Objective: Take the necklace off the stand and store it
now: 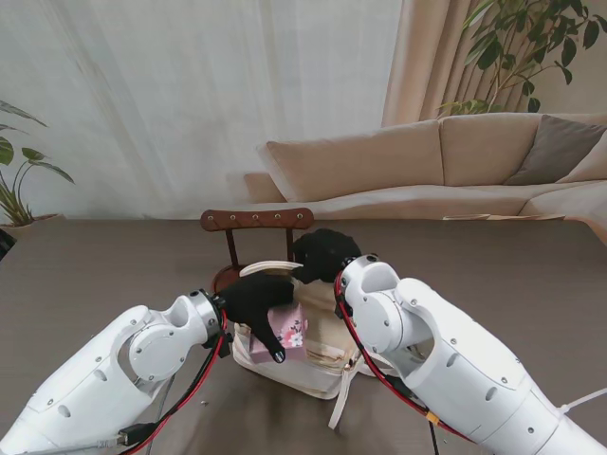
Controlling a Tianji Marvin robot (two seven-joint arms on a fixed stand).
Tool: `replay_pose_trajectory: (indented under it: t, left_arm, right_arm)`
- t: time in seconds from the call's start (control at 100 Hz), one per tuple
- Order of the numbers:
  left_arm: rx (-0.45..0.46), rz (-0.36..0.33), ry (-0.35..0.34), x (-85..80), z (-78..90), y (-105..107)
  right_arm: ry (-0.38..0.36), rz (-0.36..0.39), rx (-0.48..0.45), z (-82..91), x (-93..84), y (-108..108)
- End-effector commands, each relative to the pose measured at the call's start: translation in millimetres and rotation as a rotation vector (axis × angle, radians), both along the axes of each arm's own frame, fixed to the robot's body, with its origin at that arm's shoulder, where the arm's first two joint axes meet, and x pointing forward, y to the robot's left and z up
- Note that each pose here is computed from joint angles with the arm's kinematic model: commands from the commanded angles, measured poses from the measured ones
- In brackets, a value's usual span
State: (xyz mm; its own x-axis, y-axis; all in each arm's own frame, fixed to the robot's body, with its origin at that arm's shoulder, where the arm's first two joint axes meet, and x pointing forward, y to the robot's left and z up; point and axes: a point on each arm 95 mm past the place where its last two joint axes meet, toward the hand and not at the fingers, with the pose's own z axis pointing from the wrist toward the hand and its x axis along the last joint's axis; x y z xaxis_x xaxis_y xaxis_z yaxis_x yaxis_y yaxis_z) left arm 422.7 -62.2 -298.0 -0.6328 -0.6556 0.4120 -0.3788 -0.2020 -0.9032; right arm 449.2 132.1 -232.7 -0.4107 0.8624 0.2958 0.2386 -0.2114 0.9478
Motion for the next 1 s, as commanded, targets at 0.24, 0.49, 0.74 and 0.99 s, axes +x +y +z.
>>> replay_pose_trajectory:
  t: [0.24, 0.49, 0.74, 0.99]
  left_arm:
    - [0.066, 0.127, -0.013, -2.0, 0.5, -9.2]
    - [0.141, 0.243, 0.008, 1.2, -0.8, -21.2]
    - [0.164, 0.289, 0.053, 0.0, 2.8, -27.1]
    - [0.148, 0.31, 0.116, -4.5, 4.8, -28.1]
  right_arm:
    - [0.017, 0.016, 0.008, 0.7, -3.6, 0.2]
    - [0.025, 0.018, 0.014, 0.9, -4.1, -0.5]
    - [0.034, 0.022, 0.013, -0.8, -4.5, -3.0]
    - [0.04, 0.023, 0.014, -1.7, -4.8, -3.5]
